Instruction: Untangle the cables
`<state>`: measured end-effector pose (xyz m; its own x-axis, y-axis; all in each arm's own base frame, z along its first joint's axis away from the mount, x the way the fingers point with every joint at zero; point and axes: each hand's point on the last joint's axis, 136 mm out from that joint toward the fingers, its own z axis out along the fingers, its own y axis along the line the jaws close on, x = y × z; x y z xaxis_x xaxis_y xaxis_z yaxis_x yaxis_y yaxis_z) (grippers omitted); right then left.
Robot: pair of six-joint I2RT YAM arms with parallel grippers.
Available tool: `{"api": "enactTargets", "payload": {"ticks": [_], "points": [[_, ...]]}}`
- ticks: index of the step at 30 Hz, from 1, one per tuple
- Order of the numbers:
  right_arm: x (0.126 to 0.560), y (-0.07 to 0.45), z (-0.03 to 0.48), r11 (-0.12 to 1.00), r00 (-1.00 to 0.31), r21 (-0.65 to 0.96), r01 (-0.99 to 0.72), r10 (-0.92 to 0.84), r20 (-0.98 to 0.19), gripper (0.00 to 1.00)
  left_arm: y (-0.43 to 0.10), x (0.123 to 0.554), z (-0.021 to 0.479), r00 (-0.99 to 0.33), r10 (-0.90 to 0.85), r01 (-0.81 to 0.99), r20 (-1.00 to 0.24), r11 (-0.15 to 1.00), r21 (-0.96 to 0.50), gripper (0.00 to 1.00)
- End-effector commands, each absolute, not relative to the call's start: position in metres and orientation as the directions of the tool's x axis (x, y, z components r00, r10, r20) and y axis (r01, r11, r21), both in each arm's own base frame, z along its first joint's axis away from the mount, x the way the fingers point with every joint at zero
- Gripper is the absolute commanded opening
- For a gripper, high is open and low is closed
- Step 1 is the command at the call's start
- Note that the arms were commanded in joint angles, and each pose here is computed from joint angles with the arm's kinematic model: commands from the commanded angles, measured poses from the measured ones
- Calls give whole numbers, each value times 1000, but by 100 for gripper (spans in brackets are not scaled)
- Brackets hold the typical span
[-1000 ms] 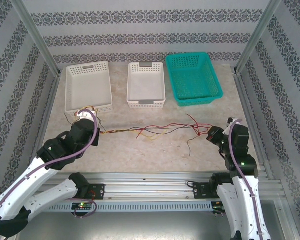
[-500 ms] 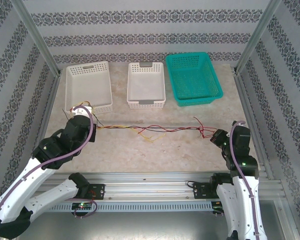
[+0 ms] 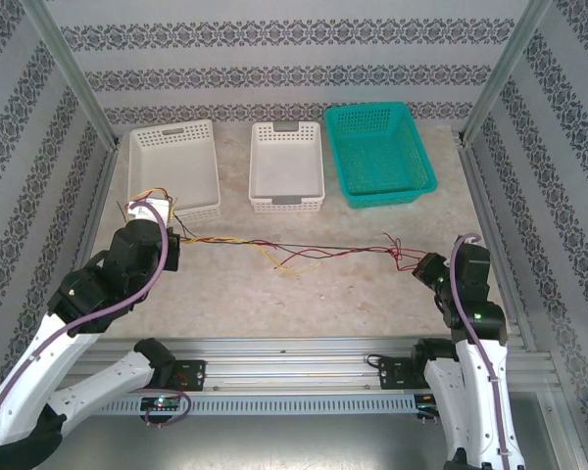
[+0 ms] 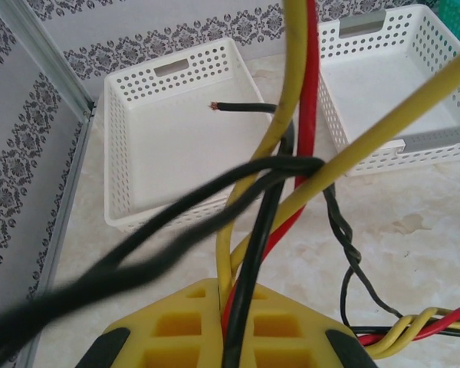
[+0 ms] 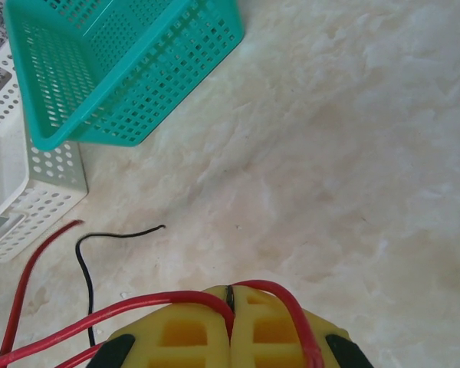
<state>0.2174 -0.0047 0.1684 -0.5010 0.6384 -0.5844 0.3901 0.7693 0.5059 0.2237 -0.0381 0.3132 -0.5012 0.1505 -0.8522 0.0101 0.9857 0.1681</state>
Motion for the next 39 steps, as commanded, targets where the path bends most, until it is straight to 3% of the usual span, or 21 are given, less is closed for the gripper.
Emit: {"api": "enactTargets", "payload": {"ticks": [1,5,15,19,21,25,27,31,39], "points": [[231,-11,168,748,-471,527,404,664,-581,0,-17,217,309,-552,164,-52,-818,972,230,0],[251,33,180,725,-574,656,208,634,-519,0,-52,223,277,-615,118,60,-780,993,103,0],[259,86,193,778,-659,629,-2,472,-586,0,-126,229,225,-717,-25,187,-697,956,-226,0],[260,114,197,775,-678,622,-108,400,-617,0,-153,231,199,-756,-27,222,-654,929,-295,13],[259,126,200,769,-680,619,-160,369,-634,0,-165,232,186,-768,5,243,-640,927,-286,25],[258,136,205,779,-666,593,-203,334,-667,0,-182,235,181,-767,48,290,-639,915,-279,61],[259,138,207,775,-658,594,-218,333,-676,0,-189,237,186,-753,54,315,-656,905,-287,71],[259,152,217,734,-644,613,-292,323,-693,0,-205,245,205,-715,58,375,-697,873,-312,80],[253,183,234,669,-625,612,-422,274,-731,0,-267,246,208,-686,161,526,-710,784,-330,83]]}}
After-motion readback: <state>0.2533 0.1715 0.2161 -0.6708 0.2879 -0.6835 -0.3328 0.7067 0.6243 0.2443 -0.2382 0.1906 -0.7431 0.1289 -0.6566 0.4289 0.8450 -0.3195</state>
